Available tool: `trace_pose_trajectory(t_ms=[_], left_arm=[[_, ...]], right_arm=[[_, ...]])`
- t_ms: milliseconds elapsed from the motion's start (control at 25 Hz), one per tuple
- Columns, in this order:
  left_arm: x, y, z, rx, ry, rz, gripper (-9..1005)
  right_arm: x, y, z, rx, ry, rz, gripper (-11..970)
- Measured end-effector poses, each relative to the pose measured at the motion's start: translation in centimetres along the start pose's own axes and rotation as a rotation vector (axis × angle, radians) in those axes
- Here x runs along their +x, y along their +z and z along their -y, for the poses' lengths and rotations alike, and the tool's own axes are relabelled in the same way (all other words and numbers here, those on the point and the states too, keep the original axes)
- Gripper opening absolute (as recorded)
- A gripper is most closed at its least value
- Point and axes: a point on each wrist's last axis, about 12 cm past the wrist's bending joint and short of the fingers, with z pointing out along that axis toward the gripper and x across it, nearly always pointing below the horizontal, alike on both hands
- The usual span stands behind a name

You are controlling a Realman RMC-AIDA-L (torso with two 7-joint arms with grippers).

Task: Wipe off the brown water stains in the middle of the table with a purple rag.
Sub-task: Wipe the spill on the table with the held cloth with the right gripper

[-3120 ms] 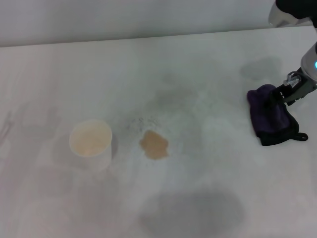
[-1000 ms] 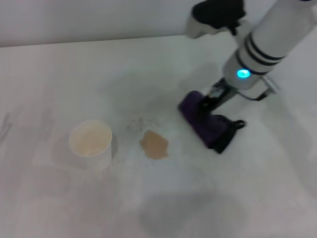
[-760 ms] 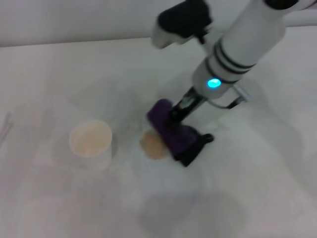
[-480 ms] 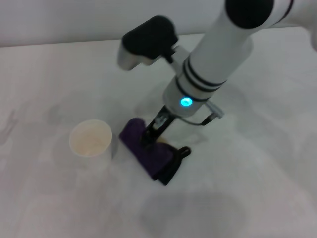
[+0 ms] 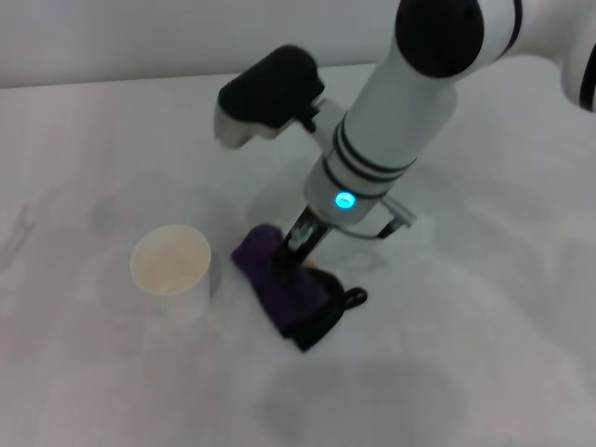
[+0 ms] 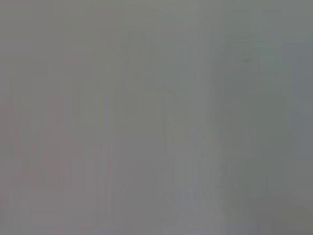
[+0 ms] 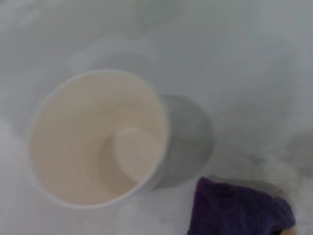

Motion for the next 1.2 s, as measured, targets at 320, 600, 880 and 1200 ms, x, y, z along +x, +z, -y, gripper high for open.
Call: trace_pose_trajectory(t_ms=[320, 600, 880, 1200], left_arm=[[0.0, 0.0, -0.2, -0.006, 0.008, -0.005, 879], [-0.1, 0.2, -0.2, -0.006, 0.010, -0.001, 879], [-0.2, 0.5, -0.1, 0.000, 0.009, 0.003, 879], [0.0, 0.1, -0.2, -0.009, 0.006, -0.006, 879]], right_arm=[[0.2, -1.5, 3.1, 0.175, 0.065, -0.026, 121], [-0.2, -1.8, 2.3, 0.177, 0.051, -0.036, 126], [-0.2, -0.8, -1.8, -0.076, -0.045, -0.026, 131], [0.0, -0.9, -0.7, -0.025, -0.027, -0.016, 137]])
